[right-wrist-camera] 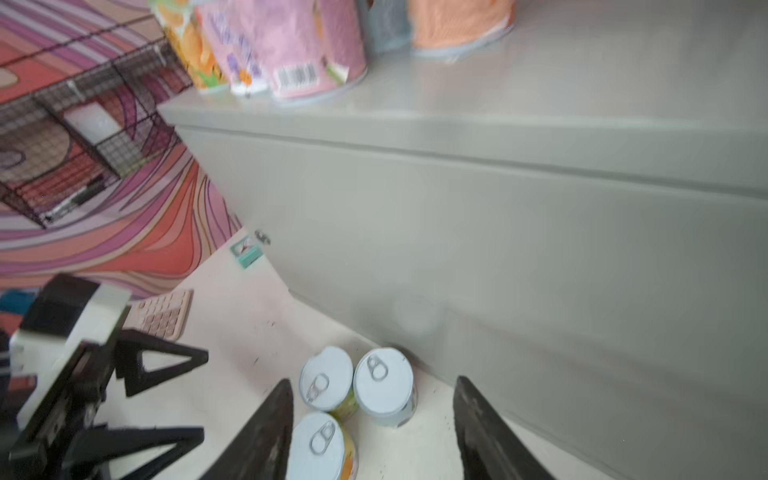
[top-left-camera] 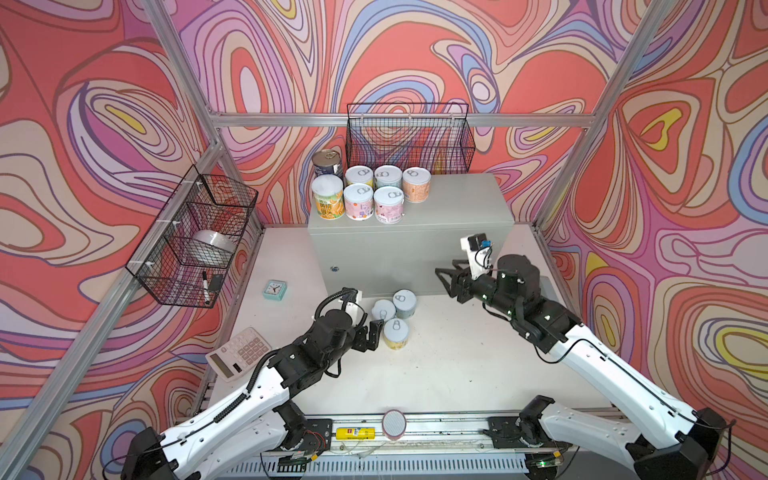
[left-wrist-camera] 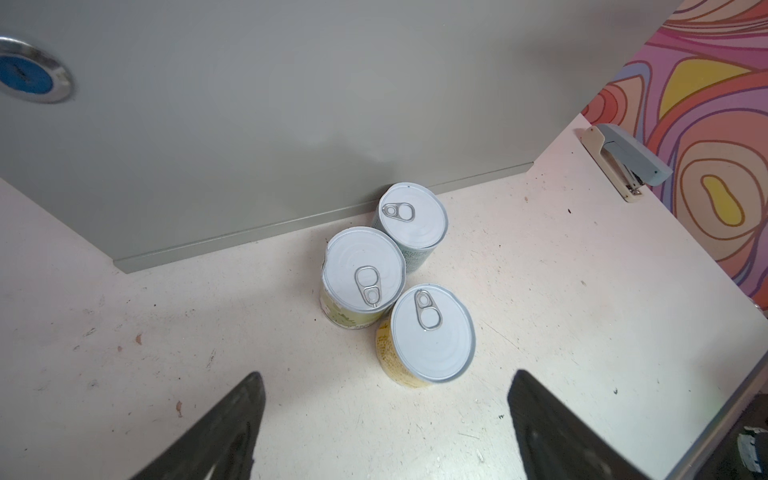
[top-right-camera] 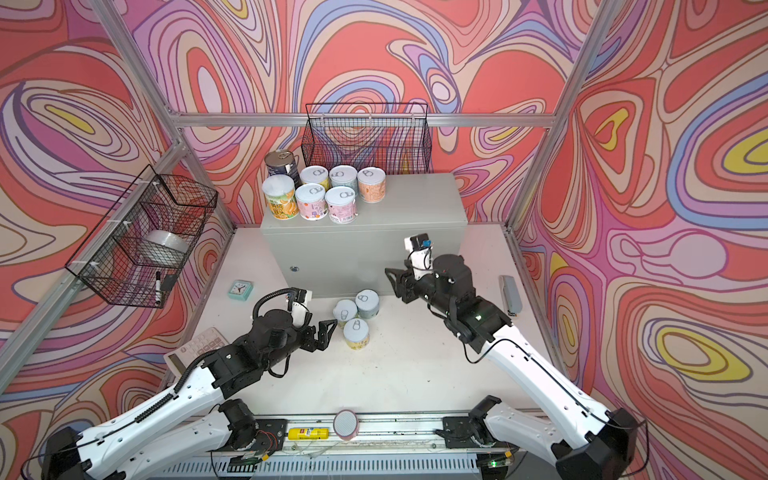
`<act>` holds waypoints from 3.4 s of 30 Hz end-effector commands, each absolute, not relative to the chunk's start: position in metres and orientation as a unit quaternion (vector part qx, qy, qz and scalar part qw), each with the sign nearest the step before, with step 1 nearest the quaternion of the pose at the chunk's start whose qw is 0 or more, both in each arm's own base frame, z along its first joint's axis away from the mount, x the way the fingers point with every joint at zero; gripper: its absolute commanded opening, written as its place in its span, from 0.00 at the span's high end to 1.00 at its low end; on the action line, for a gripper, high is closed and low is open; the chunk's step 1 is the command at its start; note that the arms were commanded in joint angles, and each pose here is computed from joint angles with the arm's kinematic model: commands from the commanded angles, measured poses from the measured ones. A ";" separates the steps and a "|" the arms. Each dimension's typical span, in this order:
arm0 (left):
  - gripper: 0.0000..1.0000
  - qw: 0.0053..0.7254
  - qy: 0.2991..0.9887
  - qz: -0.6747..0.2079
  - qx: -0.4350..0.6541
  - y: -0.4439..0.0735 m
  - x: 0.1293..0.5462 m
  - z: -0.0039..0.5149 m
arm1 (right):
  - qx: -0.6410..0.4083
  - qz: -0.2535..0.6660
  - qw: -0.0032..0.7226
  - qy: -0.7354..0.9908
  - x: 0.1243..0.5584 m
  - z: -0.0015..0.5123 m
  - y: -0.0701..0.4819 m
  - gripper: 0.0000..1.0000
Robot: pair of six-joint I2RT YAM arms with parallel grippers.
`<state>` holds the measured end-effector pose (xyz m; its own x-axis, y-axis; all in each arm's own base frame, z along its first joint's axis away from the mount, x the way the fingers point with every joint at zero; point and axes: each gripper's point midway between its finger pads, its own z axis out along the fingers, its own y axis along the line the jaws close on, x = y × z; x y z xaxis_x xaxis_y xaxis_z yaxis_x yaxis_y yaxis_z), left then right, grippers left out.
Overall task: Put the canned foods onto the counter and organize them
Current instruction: 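Withdraw the right gripper from the box top and lower it toward the table cans, then close the right gripper on the yellow-labelled can nearest the robot, then lift the yellow-labelled can with the right gripper up to the box top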
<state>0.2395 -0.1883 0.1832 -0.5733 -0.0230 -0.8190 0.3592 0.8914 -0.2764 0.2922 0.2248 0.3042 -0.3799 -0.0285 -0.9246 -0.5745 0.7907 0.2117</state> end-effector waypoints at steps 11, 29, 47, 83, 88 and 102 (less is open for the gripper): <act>0.09 0.442 0.870 -0.188 0.110 -0.177 0.201 0.169 | -0.209 0.260 0.444 0.832 0.214 0.194 0.249 0.28; 0.11 0.434 0.870 -0.208 0.107 -0.193 0.177 0.123 | -0.248 0.213 0.391 0.860 0.165 0.097 0.259 0.16; 0.08 0.463 0.858 -0.215 0.061 -0.181 0.183 0.110 | -0.289 0.179 0.409 0.847 0.201 0.079 0.327 0.07; 0.07 0.469 0.856 -0.217 0.028 -0.171 0.206 0.112 | -0.239 0.191 0.368 0.878 0.279 0.027 0.346 0.42; 0.07 0.471 0.855 -0.214 0.032 -0.170 0.207 0.120 | -0.231 0.191 0.368 0.880 0.273 0.036 0.336 1.00; 0.06 0.452 0.865 -0.210 0.049 -0.175 0.211 0.146 | -0.240 0.248 0.338 0.876 0.228 0.144 0.310 1.00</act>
<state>0.2136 -0.1757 0.1456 -0.5611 -0.1332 -0.8170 0.2666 0.9053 -0.3307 0.2339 0.3092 0.1078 -0.6559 -0.2690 -0.7053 -0.5773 0.7808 0.2390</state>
